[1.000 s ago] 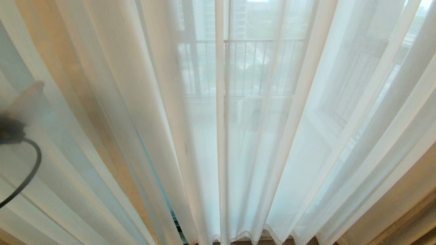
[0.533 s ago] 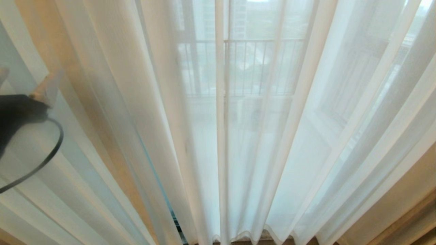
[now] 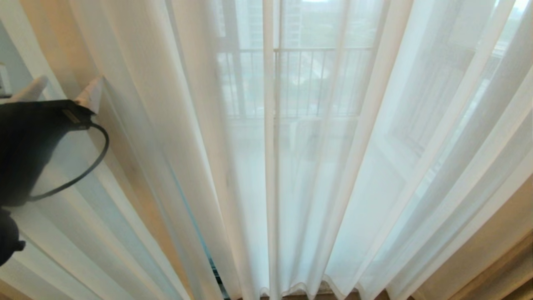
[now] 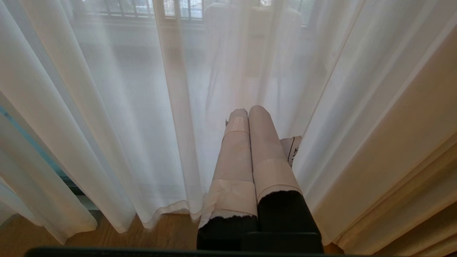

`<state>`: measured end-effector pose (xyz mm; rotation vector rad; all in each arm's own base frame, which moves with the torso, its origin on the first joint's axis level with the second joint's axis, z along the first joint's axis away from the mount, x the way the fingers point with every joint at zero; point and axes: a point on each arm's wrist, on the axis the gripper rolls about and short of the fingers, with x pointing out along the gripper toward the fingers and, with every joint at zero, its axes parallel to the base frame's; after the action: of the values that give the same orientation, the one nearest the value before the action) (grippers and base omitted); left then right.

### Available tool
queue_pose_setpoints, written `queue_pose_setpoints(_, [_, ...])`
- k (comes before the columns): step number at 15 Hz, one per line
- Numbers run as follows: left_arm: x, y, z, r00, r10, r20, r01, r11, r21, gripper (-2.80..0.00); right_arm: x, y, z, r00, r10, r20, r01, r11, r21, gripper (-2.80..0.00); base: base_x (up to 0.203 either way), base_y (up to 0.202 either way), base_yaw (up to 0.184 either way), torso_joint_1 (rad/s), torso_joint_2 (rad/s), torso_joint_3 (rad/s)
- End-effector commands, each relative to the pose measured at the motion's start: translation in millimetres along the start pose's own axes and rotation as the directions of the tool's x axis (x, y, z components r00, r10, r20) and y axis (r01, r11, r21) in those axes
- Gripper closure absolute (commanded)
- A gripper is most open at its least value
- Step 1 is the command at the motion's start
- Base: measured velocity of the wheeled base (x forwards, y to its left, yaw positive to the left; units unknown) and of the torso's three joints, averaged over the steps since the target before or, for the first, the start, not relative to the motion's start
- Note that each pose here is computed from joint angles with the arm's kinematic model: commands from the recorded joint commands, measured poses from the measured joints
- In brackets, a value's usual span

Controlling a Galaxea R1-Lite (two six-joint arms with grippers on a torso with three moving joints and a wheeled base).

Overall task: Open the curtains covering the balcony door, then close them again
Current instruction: Pull the inner curtains open on both sides

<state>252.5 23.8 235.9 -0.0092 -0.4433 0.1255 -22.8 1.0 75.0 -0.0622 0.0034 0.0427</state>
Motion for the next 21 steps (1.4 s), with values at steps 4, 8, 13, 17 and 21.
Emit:
queue_pose_setpoints(4, [29.9,-1.5,-23.2,1.0,-0.005,-0.007,0.005,1.0,-0.009,-2.8,0.0,0.0,0.0,1.0,0.0,0.0,0.0,1.0,-0.001,0.0,0.0,0.0,0.0,0.0,0.0,0.0])
queue_pose_setpoints(8, [44.3,-3.8,-26.8,1.0,-0.014,0.013,0.014,1.0,-0.014,-2.8,0.0,0.0,0.0,1.0,0.0,0.0,0.0,1.0,-0.001,0.0,0.0,0.0,0.0,0.0,0.0,0.0])
queue_pose_setpoints(13, [29.8,-5.3,-20.2,1.0,-0.02,0.002,0.02,1.0,-0.017,-2.8,0.0,0.0,0.0,1.0,0.0,0.0,0.0,1.0,-0.001,0.0,0.0,0.0,0.0,0.0,0.0,0.0])
queue_pose_setpoints(17, [7.4,-17.7,-17.8,0.997,-0.067,-0.037,0.064,0.995,-0.074,-2.8,0.0,0.0,0.0,1.0,0.0,0.0,0.0,1.0,-0.001,0.0,0.0,0.0,0.0,0.0,0.0,0.0])
queue_pose_setpoints(21, [5.9,-32.8,-17.0,0.992,-0.119,-0.036,0.114,0.988,-0.106,-2.8,0.0,0.0,0.0,1.0,0.0,0.0,0.0,1.0,-0.001,0.0,0.0,0.0,0.0,0.0,0.0,0.0])
